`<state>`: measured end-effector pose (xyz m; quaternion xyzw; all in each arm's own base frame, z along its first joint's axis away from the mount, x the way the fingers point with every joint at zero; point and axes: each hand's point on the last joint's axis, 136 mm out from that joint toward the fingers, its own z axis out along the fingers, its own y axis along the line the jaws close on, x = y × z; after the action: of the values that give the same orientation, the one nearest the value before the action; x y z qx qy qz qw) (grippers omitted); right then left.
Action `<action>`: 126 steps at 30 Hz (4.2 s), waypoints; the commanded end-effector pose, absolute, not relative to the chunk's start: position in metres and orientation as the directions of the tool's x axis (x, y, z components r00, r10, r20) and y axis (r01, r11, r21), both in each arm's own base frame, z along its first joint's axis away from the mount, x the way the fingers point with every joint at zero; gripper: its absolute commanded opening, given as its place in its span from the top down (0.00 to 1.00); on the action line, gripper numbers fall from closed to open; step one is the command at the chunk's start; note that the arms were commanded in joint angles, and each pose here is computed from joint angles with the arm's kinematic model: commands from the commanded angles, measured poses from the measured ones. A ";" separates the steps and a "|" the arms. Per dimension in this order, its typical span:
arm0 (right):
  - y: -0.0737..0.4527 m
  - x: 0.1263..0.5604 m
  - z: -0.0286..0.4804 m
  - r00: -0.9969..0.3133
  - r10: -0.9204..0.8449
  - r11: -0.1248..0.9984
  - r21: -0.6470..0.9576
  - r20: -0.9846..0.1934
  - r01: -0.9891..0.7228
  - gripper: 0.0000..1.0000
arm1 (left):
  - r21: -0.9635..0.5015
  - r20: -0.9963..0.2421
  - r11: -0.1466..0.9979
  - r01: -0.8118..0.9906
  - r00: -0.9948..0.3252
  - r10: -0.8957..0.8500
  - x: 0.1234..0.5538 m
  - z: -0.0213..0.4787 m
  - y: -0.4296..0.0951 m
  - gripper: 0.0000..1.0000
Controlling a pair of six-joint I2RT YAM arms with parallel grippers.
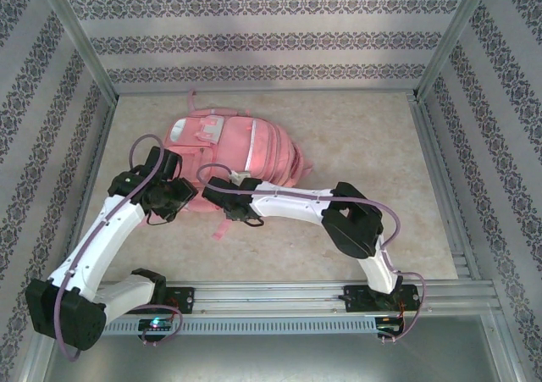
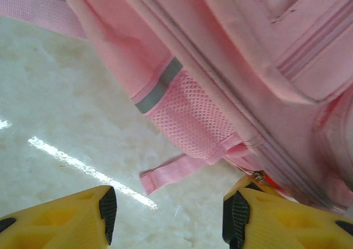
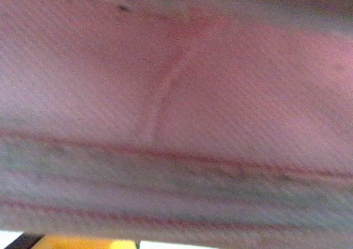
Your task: Pack books, pencil case, and school supplies into a backpack
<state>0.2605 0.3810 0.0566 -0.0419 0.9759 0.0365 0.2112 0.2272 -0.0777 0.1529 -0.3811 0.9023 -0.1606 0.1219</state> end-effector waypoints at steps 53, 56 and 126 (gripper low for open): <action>0.381 0.267 0.059 -0.870 0.014 0.842 0.475 -0.493 -0.256 0.97 | -0.382 -0.051 0.655 -0.652 -0.692 -0.720 0.215 0.109 -0.083 0.34; 0.379 0.264 0.057 -0.874 0.003 0.834 0.483 -0.486 -0.265 1.00 | -0.412 -0.020 0.614 -0.673 -0.666 -0.745 0.218 0.101 -0.088 0.26; 0.306 0.241 0.085 -0.539 -0.533 0.618 0.135 -0.652 -0.774 1.00 | -0.273 -0.371 0.904 -0.329 -0.831 -0.414 0.354 0.108 -0.072 0.86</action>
<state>0.2563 0.2890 0.0711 -0.3444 0.8749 0.1782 0.2899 0.3262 -0.0649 0.0849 -0.2433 0.9503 -0.0876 0.1735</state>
